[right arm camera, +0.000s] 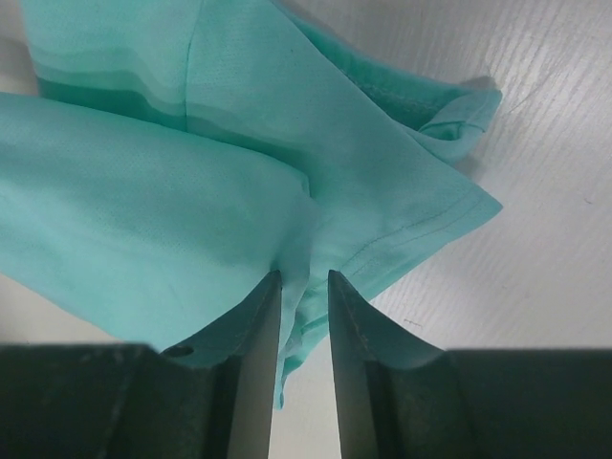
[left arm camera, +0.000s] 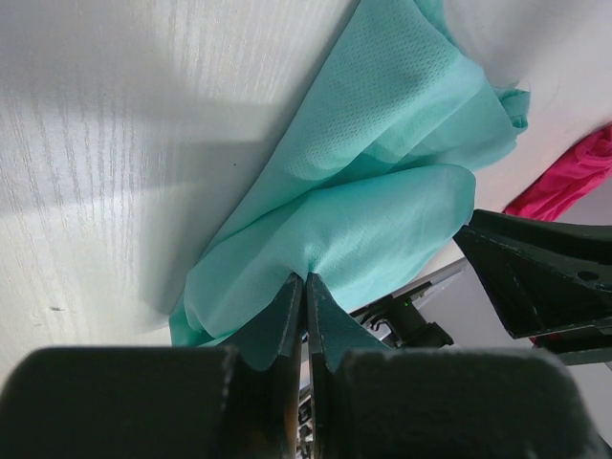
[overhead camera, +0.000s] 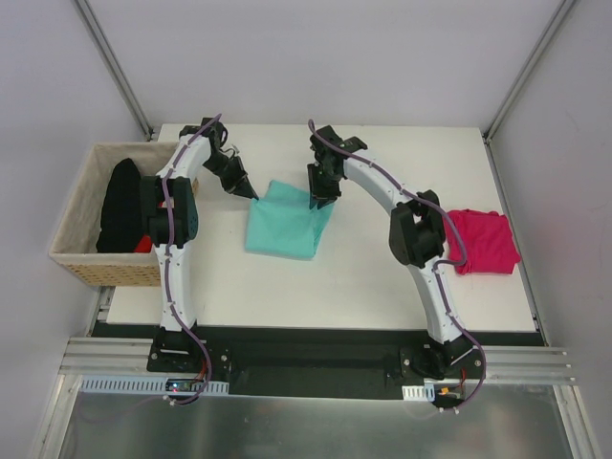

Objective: Fold and stack the t-shirts
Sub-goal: Fold the long partially folded tshirt into a neat square

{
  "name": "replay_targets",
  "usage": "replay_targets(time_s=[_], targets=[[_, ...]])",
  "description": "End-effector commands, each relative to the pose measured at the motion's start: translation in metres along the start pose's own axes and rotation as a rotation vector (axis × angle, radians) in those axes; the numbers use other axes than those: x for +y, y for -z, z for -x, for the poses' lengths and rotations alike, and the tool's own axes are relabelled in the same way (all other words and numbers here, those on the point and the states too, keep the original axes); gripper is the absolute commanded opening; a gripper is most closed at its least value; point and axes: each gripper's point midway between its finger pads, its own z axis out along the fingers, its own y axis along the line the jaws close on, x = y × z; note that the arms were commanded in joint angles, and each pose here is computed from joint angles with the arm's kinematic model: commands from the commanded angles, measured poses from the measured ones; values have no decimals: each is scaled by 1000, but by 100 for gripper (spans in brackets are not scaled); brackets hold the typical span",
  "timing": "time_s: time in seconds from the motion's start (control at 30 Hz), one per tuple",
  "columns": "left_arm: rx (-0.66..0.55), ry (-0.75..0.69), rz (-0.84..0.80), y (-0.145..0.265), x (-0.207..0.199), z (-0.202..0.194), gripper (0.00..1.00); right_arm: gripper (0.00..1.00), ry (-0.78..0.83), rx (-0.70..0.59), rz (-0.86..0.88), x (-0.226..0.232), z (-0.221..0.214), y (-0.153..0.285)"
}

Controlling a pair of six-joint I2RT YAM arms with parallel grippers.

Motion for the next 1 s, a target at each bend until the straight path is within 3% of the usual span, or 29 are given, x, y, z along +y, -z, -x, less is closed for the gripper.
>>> replay_targets(time_s=[0.0,0.2,0.3,0.33,0.37,0.97], targets=[[24,10,-17,2,-6,-4,1,29,-24,11,32,4,0,-5],[27,15,-14,1,-5,-5,1,28,-22,33,50,5,-5,-11],[30,19,-11,1,-4,-7,1,17,-18,38,67,7,-7,-13],[33,19,-9,0,-4,-7,1,5,-16,37,69,7,-7,-13],[31,18,-9,0,-4,-7,1,1,-14,34,70,7,-7,-12],[13,-29,-35,6,-30,-13,0,1,41,-179,-79,-6,14,37]])
